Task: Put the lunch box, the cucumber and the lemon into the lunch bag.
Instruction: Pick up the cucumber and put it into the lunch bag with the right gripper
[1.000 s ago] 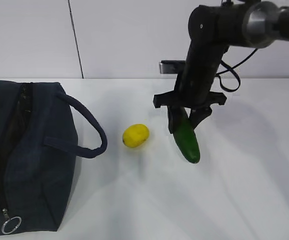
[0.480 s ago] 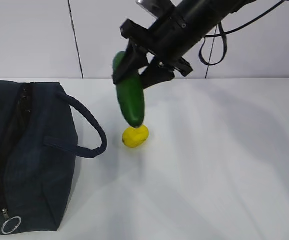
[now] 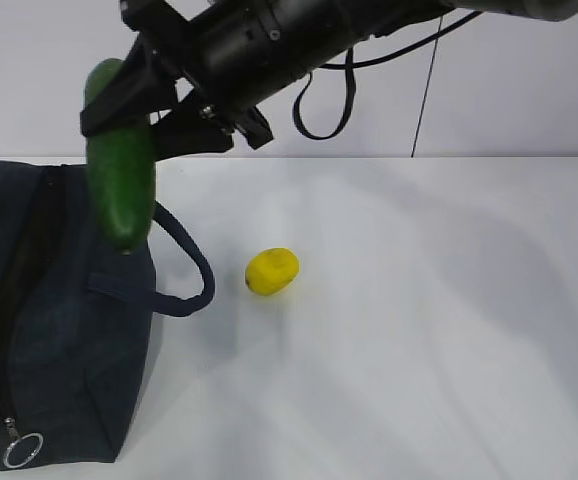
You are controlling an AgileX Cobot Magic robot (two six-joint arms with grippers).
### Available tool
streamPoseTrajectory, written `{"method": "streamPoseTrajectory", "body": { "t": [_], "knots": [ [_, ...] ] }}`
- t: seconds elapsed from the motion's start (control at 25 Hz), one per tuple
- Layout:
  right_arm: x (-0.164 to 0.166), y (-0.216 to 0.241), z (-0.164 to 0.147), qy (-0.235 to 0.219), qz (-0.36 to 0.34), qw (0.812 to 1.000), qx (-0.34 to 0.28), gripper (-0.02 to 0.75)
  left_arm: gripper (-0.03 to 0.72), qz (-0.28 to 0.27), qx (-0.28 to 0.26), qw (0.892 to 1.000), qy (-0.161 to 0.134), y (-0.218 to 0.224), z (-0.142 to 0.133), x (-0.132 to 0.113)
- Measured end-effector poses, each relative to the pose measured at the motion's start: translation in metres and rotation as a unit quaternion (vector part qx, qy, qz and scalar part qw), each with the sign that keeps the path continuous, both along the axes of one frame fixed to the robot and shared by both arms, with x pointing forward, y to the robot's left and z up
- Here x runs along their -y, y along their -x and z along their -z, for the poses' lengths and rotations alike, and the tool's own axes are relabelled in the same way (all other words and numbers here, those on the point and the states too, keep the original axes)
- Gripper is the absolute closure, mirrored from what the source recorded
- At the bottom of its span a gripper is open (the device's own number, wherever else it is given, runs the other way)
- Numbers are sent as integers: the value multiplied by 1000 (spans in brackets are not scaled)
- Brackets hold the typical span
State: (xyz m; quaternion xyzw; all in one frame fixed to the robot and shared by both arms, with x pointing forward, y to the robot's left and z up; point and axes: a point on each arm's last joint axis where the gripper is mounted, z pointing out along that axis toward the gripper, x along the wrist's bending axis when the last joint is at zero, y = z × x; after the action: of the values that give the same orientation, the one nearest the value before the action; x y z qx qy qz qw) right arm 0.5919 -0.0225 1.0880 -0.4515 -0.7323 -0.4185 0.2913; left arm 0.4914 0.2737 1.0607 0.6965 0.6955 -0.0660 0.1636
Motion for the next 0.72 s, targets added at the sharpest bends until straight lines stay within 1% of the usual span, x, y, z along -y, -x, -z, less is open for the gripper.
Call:
{"method": "streamPoseTrajectory", "body": {
  "t": [0.12, 0.32, 0.56, 0.72],
  "knots": [
    [-18, 5, 2, -13, 5, 1000, 8, 398, 449, 0, 0, 1000, 0, 0, 0, 0],
    [-41, 8, 17, -33, 15, 999, -10, 398, 452, 0, 0, 1000, 0, 0, 0, 0],
    [-58, 4, 42, -39, 29, 998, -38, 398, 454, 0, 0, 1000, 0, 0, 0, 0],
    [-67, 4, 50, -47, 40, 997, -46, 398, 454, 0, 0, 1000, 0, 0, 0, 0]
  ]
}}
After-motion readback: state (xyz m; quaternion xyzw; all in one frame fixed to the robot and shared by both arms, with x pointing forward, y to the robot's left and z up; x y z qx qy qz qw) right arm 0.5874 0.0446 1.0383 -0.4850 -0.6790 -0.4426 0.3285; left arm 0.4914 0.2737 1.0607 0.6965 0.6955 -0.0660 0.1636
